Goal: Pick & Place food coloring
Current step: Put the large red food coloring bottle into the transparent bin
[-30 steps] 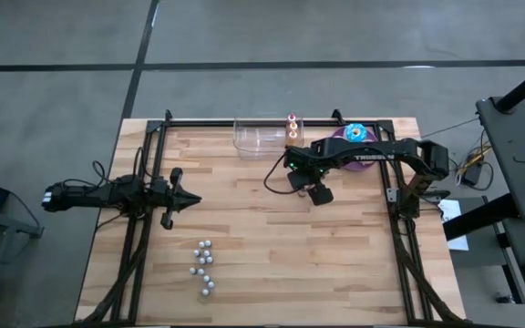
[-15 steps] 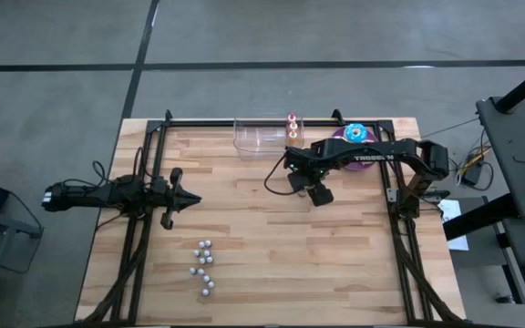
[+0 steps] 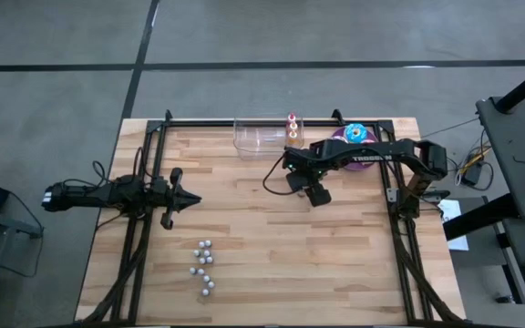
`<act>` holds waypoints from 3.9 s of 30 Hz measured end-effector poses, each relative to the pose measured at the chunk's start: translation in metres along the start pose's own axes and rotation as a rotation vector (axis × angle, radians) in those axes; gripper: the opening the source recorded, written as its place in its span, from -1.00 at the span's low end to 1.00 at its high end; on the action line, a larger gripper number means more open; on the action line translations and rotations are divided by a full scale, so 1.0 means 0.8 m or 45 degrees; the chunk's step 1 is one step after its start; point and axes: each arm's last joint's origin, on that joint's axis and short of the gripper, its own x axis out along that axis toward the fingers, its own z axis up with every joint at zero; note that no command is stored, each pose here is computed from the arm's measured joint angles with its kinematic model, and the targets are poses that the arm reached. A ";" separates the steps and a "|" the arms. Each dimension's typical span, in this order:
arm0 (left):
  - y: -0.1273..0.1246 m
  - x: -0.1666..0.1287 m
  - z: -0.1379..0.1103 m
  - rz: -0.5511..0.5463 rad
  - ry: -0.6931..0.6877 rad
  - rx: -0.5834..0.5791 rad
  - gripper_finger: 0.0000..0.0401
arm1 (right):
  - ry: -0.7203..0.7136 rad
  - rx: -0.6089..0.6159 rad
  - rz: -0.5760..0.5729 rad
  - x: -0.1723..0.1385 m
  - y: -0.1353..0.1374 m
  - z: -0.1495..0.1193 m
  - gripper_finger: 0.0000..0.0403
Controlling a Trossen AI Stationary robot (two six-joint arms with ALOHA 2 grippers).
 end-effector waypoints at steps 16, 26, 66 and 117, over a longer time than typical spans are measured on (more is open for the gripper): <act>0.000 0.000 0.000 0.000 0.000 0.000 -1.00 | 0.006 0.019 0.007 0.002 0.001 -0.001 -0.36; 0.000 0.000 0.000 0.000 0.000 0.000 -1.00 | -0.029 0.037 -0.022 -0.019 -0.009 0.004 -0.49; 0.000 0.000 0.000 0.000 0.000 0.000 -1.00 | -0.169 0.340 -0.250 -0.130 -0.148 -0.029 -0.47; 0.000 0.000 0.000 0.000 0.000 0.000 -1.00 | -0.016 0.385 -0.033 -0.045 -0.190 -0.030 -0.47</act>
